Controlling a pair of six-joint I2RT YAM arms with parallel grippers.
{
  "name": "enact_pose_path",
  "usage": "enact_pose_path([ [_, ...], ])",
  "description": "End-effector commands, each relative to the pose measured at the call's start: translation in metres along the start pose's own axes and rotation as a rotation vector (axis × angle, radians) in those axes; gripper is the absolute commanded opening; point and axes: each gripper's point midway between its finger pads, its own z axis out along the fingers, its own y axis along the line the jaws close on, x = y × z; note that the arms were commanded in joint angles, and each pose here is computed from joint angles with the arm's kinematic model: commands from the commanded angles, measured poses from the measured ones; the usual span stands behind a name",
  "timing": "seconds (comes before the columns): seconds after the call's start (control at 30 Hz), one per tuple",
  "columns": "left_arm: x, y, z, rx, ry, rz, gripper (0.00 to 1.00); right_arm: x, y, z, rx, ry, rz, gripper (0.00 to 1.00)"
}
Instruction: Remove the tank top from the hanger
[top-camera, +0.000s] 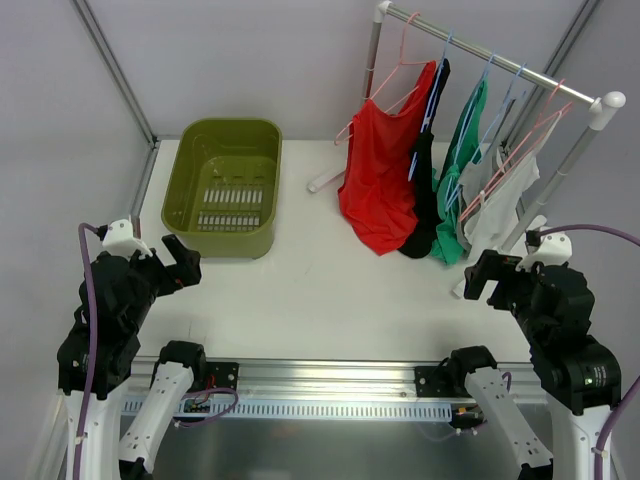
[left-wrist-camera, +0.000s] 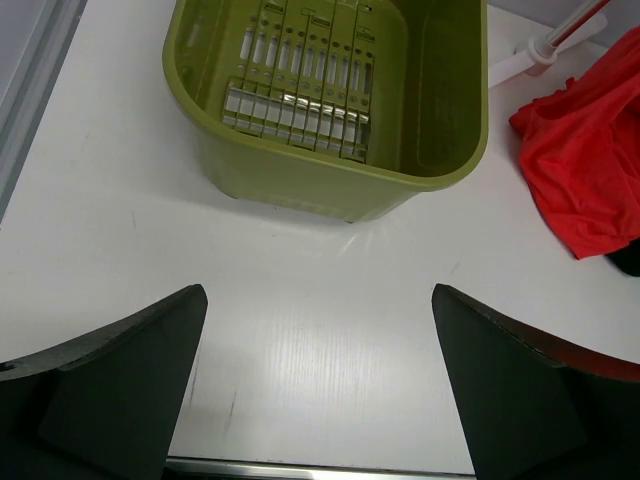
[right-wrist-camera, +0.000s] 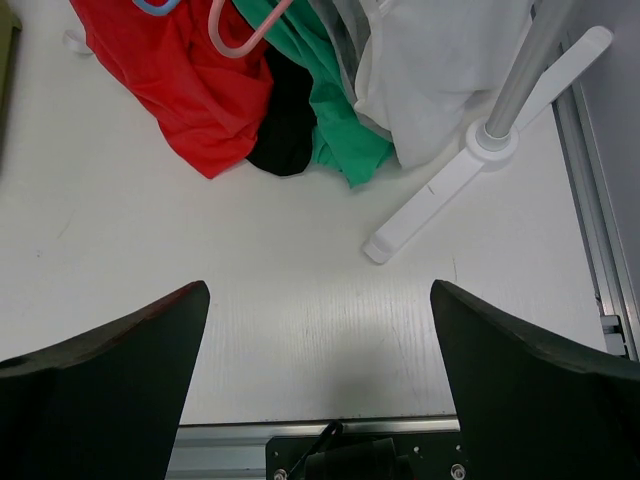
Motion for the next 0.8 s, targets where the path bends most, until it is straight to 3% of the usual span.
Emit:
enact_pose_path([
  [0.0, -0.006, -0.003, 0.002, 0.005, -0.009, -0.018, 0.99, -0.015, 0.005, -0.001, -0.02, -0.059, 0.031, 0.99],
  [0.37, -0.005, -0.008, 0.004, 0.02, 0.005, -0.04, 0.99, -0.039, 0.036, 0.003, -0.176, -0.162, 0.102, 1.0],
  [0.57, -0.004, -0.009, 0.013, 0.018, 0.019, -0.037, 0.99, -0.089, 0.005, 0.023, 0.087, -0.151, 0.15, 1.0],
  [0.77, -0.002, -0.007, 0.02, 0.004, 0.033, -0.015, 0.99, -0.148, -0.017, 0.039, 0.286, -0.199, 0.166, 0.87],
])
